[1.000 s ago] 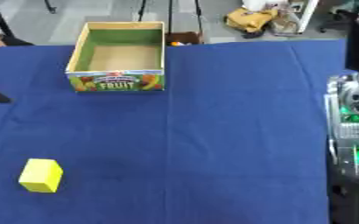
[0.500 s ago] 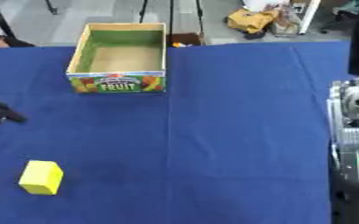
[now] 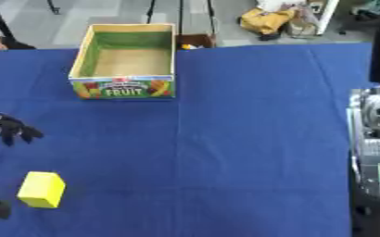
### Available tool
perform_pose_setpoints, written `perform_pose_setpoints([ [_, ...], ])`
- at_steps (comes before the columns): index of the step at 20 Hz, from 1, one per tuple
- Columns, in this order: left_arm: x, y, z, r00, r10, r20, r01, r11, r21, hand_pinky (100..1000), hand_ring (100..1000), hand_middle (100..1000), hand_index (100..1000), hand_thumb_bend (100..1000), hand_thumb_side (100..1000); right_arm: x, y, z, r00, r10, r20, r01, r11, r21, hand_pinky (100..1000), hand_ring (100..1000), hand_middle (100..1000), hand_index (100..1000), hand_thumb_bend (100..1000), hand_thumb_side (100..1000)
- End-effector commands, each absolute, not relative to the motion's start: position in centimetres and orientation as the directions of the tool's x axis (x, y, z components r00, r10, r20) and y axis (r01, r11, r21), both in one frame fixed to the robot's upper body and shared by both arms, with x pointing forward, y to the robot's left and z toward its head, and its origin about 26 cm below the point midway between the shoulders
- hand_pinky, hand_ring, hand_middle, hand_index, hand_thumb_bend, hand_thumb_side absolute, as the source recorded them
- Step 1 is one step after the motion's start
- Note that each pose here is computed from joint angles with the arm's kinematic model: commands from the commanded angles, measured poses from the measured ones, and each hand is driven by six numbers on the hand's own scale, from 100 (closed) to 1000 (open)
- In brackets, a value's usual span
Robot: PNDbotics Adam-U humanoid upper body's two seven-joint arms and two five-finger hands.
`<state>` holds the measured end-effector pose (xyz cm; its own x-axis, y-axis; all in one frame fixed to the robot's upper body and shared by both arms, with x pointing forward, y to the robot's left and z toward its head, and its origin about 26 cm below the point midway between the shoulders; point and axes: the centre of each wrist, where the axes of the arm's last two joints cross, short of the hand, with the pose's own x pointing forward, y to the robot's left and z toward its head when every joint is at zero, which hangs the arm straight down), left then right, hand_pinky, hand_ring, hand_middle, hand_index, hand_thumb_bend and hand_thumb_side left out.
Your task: Pick up objects on the table and place them in the box.
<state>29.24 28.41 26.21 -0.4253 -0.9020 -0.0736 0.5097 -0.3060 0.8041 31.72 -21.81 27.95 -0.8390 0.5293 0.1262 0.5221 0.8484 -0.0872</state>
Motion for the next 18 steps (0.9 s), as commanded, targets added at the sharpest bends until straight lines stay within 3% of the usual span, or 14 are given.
perform_pose_setpoints([
  [1,29.1,28.0,26.7,-0.401,-0.910,-0.101,0.497,-0.309,0.810,679,755,803,988,796,646,31.4,-21.9,28.6,-0.841,0.530,0.107,0.525,0.848,-0.075,759,856,695,863,100,1000],
  [13,29.4,27.5,24.8,-0.375,-0.923,-0.086,0.534,-0.291,0.794,660,738,786,914,793,619,31.4,-21.9,28.6,-0.839,0.532,0.113,0.528,0.847,-0.068,759,855,688,864,100,1000],
  [18,29.5,27.7,23.8,-0.379,-0.917,-0.127,0.505,-0.320,0.802,660,742,790,904,746,620,31.4,-21.9,28.6,-0.839,0.532,0.114,0.528,0.847,-0.064,759,855,686,864,100,1000],
])
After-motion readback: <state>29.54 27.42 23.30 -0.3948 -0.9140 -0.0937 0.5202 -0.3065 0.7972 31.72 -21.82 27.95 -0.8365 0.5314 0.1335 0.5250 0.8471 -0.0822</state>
